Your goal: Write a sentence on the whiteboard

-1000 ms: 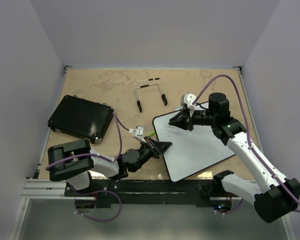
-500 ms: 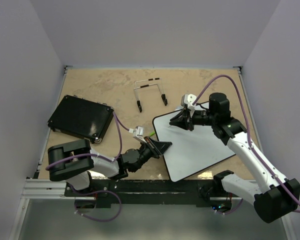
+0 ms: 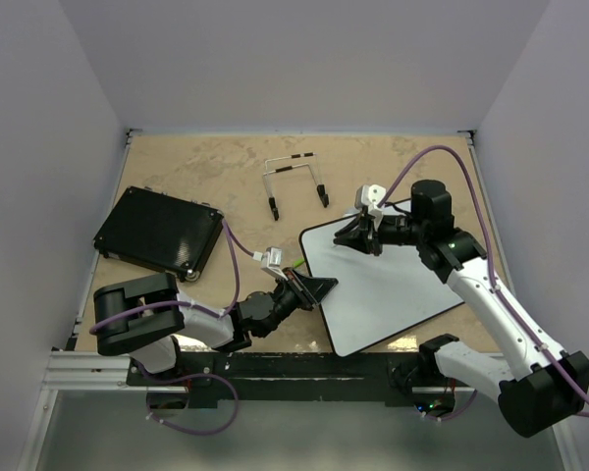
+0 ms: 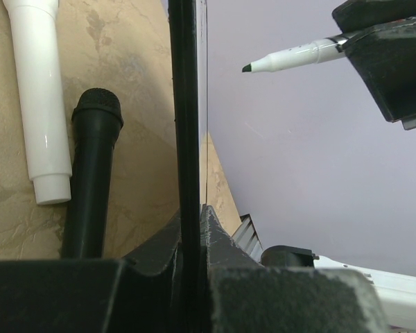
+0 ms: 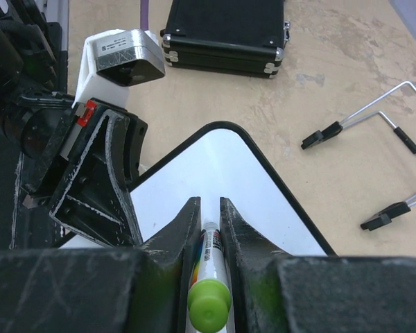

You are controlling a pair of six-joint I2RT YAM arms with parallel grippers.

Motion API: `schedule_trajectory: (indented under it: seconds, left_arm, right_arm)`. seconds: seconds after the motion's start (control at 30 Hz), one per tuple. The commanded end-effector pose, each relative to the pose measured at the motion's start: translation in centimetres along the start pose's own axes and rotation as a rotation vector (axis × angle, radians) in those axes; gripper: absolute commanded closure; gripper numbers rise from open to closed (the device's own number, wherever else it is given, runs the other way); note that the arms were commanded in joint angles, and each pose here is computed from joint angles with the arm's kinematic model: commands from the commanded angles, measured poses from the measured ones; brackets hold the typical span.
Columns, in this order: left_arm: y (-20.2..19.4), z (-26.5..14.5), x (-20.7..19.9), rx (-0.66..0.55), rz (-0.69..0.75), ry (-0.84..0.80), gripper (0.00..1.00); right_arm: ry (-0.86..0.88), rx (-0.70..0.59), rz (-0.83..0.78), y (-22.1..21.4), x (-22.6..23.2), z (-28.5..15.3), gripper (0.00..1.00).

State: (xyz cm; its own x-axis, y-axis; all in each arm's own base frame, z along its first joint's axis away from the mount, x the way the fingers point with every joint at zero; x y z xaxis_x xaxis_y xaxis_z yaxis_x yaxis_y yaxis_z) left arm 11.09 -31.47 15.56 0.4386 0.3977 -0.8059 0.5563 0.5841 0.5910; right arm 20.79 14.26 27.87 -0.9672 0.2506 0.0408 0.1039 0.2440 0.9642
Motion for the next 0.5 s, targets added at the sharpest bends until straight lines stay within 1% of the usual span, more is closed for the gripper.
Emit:
schedule_trajectory:
  seconds: [0.0,0.2,0.47]
  left_arm:
    - [1.41,0.18,-2.05,-0.068,-0.005,-0.109,1.0]
    - [1.38,0.18,-2.03,-0.067,-0.006,-0.108,1.0]
    - [1.26,0.34,-2.11,-0.067,-0.014,-0.115,1.0]
  right_arm:
    - [0.0,-0.021,-0.067,1.72,-0.1,-0.46,1.0]
    - [0.024,-0.026,-0.043,0.89,0.03,-0.09,1.0]
    - [0.025,-0.044,-0.037,0.93,0.04,-0.01,1.0]
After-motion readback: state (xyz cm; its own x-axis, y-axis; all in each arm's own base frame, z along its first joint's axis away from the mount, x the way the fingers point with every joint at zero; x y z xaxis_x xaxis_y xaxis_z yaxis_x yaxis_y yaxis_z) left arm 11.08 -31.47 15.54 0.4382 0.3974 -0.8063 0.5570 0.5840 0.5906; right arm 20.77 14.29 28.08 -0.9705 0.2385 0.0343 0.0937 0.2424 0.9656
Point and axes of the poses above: each gripper's point midway between its finger pads, its own z axis out along the fingers, its own x axis along the line the jaws close on, y = z × x, the point moved 9 cm from there along -z, back along the fingers, and after that the axes turned 6 degrees about z, right-handed, at the moved point
